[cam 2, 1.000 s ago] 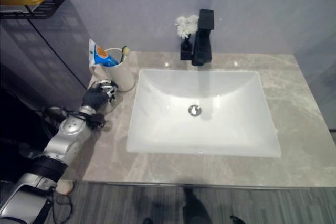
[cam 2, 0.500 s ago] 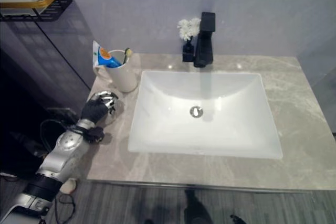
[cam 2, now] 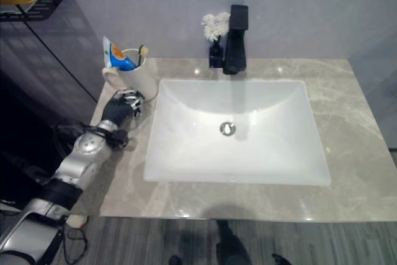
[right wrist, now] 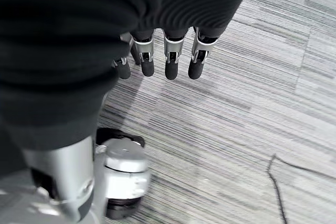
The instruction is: Put brush and paste in cup on sink, flatten towel.
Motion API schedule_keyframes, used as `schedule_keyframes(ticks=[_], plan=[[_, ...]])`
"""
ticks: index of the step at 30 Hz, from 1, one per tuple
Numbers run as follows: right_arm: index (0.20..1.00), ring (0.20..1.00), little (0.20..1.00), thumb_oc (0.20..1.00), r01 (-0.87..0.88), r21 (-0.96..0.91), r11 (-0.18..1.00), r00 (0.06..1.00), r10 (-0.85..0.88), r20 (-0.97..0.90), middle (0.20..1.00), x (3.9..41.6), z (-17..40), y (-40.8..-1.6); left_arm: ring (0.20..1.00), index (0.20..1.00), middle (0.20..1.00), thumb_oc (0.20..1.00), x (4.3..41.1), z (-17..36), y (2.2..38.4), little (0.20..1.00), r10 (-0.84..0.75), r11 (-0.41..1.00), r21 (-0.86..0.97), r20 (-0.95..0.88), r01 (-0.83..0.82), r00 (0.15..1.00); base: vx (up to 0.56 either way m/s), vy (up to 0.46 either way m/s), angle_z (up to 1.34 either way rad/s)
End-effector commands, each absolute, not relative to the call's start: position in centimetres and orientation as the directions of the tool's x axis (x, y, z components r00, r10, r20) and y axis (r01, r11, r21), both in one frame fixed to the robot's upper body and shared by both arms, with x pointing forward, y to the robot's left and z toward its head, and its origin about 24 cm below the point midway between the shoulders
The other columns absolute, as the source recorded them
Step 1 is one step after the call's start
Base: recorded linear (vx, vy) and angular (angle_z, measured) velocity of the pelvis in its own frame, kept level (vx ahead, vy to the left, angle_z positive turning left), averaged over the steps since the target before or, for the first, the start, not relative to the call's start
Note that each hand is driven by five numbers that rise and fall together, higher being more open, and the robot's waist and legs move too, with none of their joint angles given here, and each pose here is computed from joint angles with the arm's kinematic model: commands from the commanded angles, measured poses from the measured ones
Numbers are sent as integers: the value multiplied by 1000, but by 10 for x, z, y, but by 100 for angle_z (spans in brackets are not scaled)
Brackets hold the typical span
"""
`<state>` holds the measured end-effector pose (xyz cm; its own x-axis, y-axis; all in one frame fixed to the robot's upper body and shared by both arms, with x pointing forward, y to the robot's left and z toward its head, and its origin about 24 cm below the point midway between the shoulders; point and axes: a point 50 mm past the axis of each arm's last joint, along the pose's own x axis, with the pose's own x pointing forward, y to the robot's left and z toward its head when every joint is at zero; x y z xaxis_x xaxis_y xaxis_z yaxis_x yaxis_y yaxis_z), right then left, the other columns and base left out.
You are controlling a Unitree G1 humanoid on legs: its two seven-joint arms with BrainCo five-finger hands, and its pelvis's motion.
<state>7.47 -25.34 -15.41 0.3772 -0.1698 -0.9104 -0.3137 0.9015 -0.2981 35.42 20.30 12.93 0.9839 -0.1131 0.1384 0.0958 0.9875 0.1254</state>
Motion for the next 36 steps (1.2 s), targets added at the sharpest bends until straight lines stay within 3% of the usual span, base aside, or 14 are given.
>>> schedule_keyframes(ticks=[1, 36], plan=[[1000, 1000, 1000, 1000, -307, -317, 897, 387, -187, -903, 1000, 75, -151, -263, 200, 200, 200, 200, 363, 166, 221, 200, -33, 987, 158, 256, -8, 966, 50, -35, -2], [1000, 1000, 1000, 1000, -302, -346, 888, 459, -183, -869, 1000, 95, -143, -267, 200, 200, 200, 200, 383, 228, 278, 200, 258, 913, 215, 357, -347, 898, 0, -8, 1]])
